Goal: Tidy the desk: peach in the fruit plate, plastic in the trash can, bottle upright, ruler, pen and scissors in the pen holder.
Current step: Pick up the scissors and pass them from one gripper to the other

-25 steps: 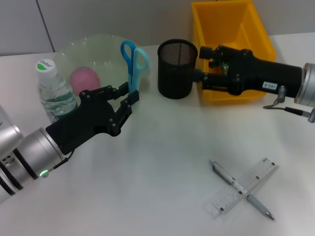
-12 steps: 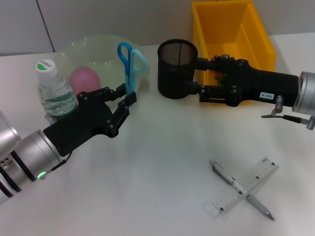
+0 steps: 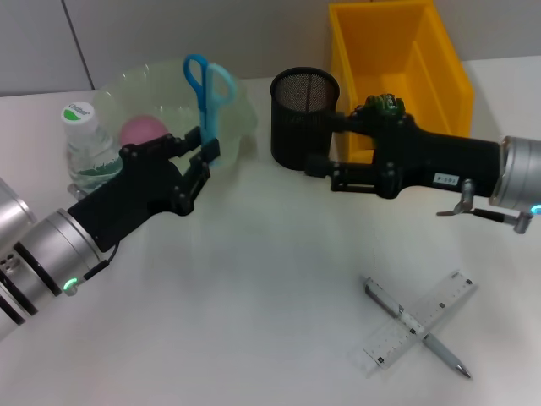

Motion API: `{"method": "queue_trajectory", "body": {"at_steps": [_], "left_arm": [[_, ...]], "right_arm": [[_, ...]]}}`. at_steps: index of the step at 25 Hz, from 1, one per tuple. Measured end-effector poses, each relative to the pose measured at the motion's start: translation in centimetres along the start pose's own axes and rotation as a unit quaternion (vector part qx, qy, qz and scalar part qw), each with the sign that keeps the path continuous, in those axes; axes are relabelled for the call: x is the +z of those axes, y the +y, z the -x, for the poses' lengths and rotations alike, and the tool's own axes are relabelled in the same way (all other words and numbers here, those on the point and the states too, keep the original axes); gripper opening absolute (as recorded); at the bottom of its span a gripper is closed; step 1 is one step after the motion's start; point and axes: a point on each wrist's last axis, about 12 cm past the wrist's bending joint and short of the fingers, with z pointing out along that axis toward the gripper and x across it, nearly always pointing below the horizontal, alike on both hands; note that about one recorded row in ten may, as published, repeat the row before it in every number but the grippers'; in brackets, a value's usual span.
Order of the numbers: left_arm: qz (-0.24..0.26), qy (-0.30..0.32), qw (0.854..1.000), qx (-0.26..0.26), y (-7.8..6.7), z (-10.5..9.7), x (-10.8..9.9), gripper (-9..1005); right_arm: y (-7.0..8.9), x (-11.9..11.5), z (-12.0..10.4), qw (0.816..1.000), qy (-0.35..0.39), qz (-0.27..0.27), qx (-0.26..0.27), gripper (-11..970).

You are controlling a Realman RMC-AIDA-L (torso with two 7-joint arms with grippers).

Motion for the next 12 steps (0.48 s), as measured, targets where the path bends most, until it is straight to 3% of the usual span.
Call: {"method": "queue_trajectory", "body": {"at_steps": [12], "left_arm": [[0.013,-0.001,1.000,-0.001,0.3,0.1,0.4,209]], "right_arm": [[0.7,2.6,-0.8,0.997,-0.077,-0.015,-0.023,815]]}}
